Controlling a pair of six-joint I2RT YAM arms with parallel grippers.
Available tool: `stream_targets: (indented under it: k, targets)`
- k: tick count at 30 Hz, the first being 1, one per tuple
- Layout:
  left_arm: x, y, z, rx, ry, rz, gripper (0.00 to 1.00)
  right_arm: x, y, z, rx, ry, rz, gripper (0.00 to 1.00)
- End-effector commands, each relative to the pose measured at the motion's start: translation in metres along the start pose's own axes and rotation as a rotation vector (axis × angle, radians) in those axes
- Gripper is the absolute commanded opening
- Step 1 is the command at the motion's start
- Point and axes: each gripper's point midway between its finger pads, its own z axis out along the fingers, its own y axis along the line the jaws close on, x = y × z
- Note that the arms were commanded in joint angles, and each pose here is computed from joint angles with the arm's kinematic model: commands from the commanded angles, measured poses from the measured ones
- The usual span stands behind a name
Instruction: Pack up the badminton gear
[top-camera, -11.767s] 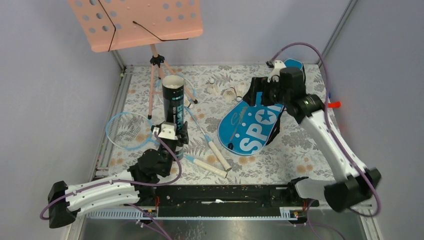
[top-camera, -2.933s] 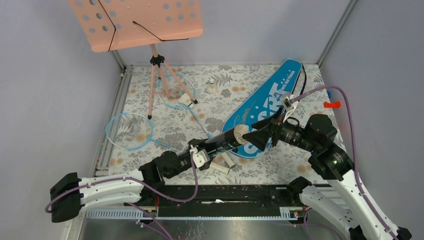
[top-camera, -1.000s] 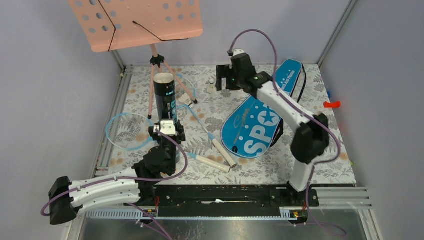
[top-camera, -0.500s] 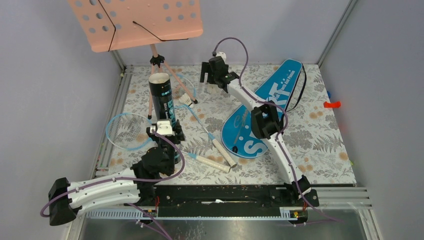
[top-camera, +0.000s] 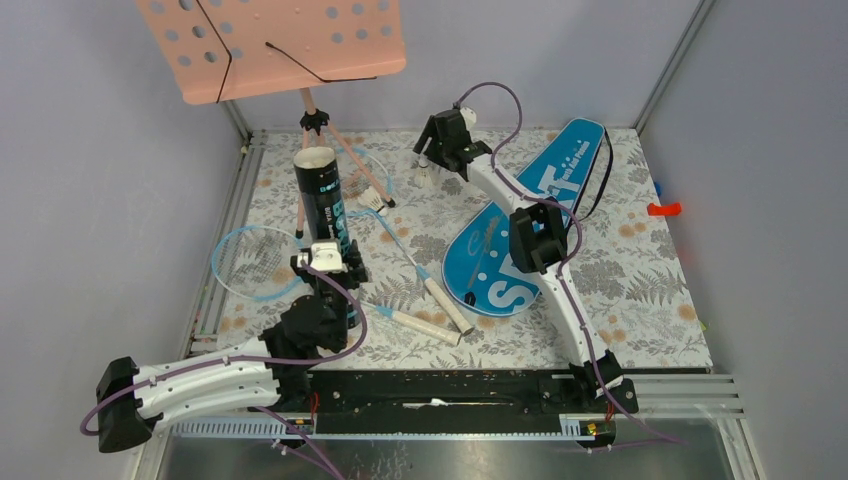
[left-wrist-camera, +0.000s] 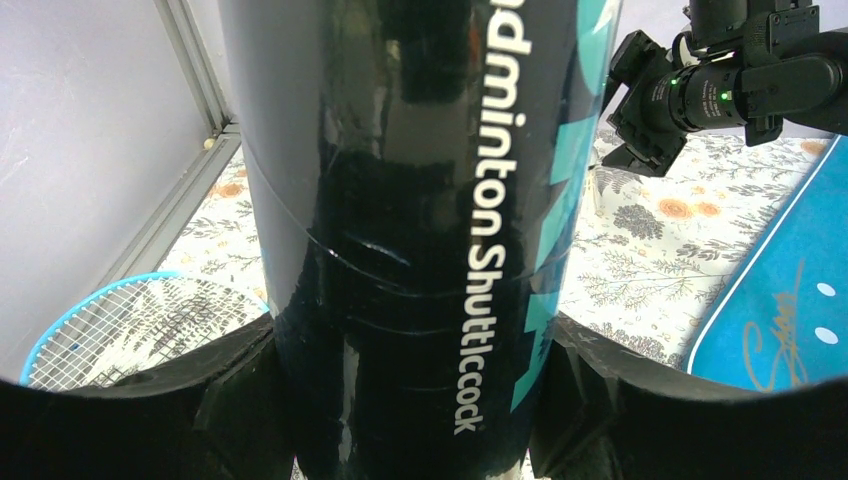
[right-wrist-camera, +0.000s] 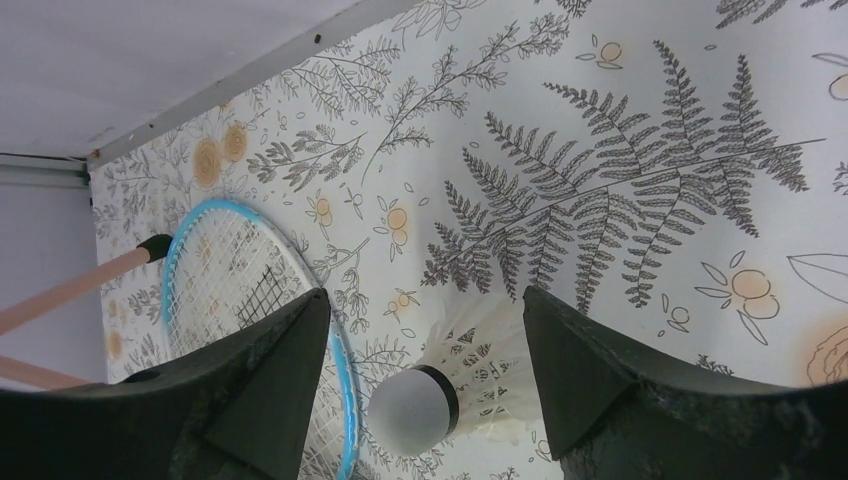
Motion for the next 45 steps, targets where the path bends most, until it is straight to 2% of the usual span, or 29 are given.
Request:
stream_targets:
  k: [1, 7, 11, 15, 20, 23, 27, 31, 35, 39, 42, 45]
  targets:
    - [-0.008, 0.005, 0.0, -0.02, -0.02, -0.062, 0.07, -0.003, 0.016, -0.01, -0.03, 0.009, 0.033, 0.78]
    - [-0.008, 0.005, 0.001, -0.028, -0.022, -0.047, 0.07, 0.008, 0.014, -0.017, -0.017, 0.063, -0.002, 0.77]
    - [-0.007, 0.006, 0.001, -0.03, -0.021, -0.043, 0.06, 0.008, 0.008, -0.02, 0.011, 0.071, -0.01, 0.69]
    - [-0.008, 0.007, 0.0, -0.029, -0.024, -0.051, 0.06, 0.01, 0.007, -0.025, 0.022, 0.081, -0.036, 0.55]
    - [-0.008, 0.007, 0.0, -0.026, -0.027, -0.061, 0.06, 0.007, 0.004, -0.04, 0.049, 0.064, -0.07, 0.3]
    - [-0.008, 0.006, 0.0, -0.017, -0.027, -0.067, 0.06, -0.001, 0.014, -0.056, 0.011, 0.047, -0.071, 0.21]
    - [-0.007, 0.0, -0.001, 0.019, -0.02, -0.068, 0.06, -0.013, 0.028, -0.089, -0.061, 0.029, -0.085, 0.19]
    - [-0.009, -0.007, -0.001, 0.057, -0.016, -0.085, 0.06, -0.018, 0.037, -0.143, -0.166, 0.012, -0.113, 0.21]
    - [-0.008, -0.017, -0.003, 0.11, -0.006, -0.097, 0.07, 0.013, -0.001, -0.195, -0.146, 0.08, -0.176, 0.23]
    - [-0.005, -0.025, -0.004, 0.151, 0.009, -0.083, 0.07, 0.059, -0.065, -0.247, -0.037, 0.187, -0.215, 0.24]
    - [-0.005, -0.033, -0.004, 0.182, 0.018, -0.063, 0.07, 0.096, -0.113, -0.289, 0.098, 0.351, -0.248, 0.24]
    - [-0.003, -0.038, -0.004, 0.207, 0.024, -0.044, 0.07, 0.102, -0.156, -0.333, 0.308, 0.47, -0.336, 0.24]
